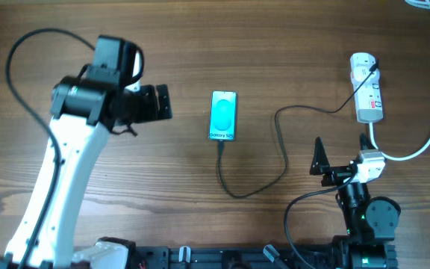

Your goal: Plug charger to phone and switch on socket

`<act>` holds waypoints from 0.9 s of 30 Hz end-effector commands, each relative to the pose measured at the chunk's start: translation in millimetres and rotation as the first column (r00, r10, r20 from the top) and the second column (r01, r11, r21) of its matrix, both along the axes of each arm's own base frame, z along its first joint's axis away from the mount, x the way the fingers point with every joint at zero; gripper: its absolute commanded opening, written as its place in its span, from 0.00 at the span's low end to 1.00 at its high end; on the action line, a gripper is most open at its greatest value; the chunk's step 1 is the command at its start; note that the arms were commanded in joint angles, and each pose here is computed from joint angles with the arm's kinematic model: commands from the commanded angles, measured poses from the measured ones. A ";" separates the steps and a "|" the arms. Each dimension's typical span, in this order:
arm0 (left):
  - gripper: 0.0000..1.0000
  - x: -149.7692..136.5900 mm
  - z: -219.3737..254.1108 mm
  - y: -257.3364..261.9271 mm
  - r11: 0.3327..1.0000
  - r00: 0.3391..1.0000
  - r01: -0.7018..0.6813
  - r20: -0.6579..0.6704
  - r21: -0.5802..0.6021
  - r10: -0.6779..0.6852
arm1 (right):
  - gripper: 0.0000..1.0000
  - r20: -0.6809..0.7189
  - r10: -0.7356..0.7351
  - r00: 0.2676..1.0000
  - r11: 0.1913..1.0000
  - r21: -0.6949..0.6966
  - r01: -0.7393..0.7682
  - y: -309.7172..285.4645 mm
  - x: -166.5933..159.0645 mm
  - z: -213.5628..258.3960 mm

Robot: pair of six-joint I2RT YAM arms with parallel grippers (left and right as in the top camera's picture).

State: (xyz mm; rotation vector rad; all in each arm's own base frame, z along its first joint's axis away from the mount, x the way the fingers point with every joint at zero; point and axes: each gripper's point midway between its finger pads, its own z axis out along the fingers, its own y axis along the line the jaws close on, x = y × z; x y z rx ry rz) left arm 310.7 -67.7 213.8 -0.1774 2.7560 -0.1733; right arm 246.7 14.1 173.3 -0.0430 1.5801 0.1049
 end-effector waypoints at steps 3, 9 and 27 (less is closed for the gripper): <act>1.00 -26.8 0.9 31.2 0.997 0.992 -0.082 0.092 0.005 0.081 | 1.00 0.015 -0.016 1.000 1.000 -0.012 0.016 -2.5 -0.5 2.8; 1.00 -31.3 -32.2 38.3 0.997 0.951 -0.067 0.299 -0.030 0.073 | 1.00 0.015 -0.016 1.000 1.000 -0.012 0.016 -2.5 -0.5 2.8; 1.00 -73.5 -40.5 39.8 0.998 0.654 0.007 0.756 -0.057 0.039 | 1.00 0.015 -0.016 1.000 1.000 -0.013 0.016 -2.5 -0.4 2.7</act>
